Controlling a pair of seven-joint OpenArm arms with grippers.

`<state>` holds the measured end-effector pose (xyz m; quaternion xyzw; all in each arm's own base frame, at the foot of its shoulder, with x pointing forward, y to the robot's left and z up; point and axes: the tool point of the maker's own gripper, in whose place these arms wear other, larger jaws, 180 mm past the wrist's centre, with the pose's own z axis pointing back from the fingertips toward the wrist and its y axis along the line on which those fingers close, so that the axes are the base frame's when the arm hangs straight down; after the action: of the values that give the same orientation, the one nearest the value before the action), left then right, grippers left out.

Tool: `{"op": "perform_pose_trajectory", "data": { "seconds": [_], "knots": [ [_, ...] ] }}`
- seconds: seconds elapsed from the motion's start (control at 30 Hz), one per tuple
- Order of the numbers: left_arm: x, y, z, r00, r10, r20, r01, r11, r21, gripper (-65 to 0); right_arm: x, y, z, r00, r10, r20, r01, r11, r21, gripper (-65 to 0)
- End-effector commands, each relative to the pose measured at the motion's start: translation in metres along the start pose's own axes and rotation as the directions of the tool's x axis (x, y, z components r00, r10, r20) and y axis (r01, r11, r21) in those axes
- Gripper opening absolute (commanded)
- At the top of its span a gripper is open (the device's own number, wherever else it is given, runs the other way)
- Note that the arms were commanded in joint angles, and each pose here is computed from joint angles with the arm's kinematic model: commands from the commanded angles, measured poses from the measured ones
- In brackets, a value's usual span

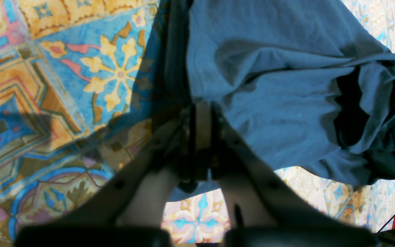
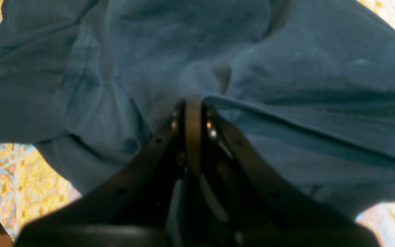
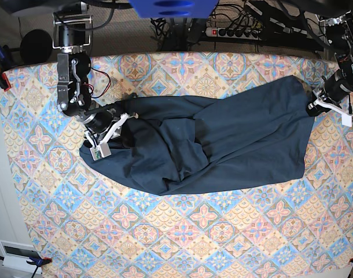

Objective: Layout the t-shirt on the table in an organized manner, then fold the t-shirt properly
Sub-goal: 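Pull the shirt ends apart with both grippers to stretch it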

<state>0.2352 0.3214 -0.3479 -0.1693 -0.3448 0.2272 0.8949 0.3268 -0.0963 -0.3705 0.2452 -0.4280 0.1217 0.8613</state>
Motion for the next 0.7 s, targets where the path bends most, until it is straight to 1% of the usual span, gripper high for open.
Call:
{"op": "perform_pose_trajectory", "data": {
  "seconds": [0.0,0.13,0.27,0.3,0.37,0.47,0.57,0.67],
  "knots": [
    [0.018,-0.005,0.005,0.999,-0.026,0.047,0.027,1.0,-0.012,-65.0,0.031,-0.002,0.008,0.995,0.027,0.093,-0.027,1.0,-0.001,-64.9],
    [0.022,-0.006,0.007,0.998,-0.03,0.059,0.031,0.999,-0.014,-65.0,0.07,-0.014,0.034,0.977,0.073,0.202,-0.062,0.996,-0.062,-64.8],
    [0.04,-0.016,0.005,0.994,-0.039,0.101,0.042,0.998,-0.035,-65.0,0.097,-0.004,0.058,0.941,0.192,0.28,-0.187,0.981,-0.044,-64.8],
    [0.045,-0.018,0.005,0.993,-0.042,0.112,0.047,0.998,-0.039,-65.0,0.102,-0.004,0.064,0.933,0.201,0.3,-0.201,0.979,-0.034,-64.8],
    [0.058,-0.021,0.008,0.989,-0.061,0.132,0.067,0.997,-0.04,-65.0,0.111,-0.007,0.078,0.916,0.185,0.357,-0.193,0.981,-0.014,-64.8],
    [0.08,-0.033,0.009,0.981,-0.073,0.18,0.086,0.994,-0.064,-65.0,0.135,-0.027,0.109,0.886,0.165,0.434,-0.17,0.985,-0.029,-64.8],
    [0.098,-0.045,0.01,0.971,-0.075,0.226,0.097,0.991,-0.088,-65.0,0.14,-0.051,0.127,0.88,0.128,0.458,-0.121,0.992,-0.046,-64.8],
    [0.116,-0.05,0.016,0.961,-0.095,0.26,0.122,0.988,-0.09,-65.0,0.149,-0.072,0.149,0.862,0.113,0.495,-0.087,0.993,-0.075,-64.8]
  ]
}}
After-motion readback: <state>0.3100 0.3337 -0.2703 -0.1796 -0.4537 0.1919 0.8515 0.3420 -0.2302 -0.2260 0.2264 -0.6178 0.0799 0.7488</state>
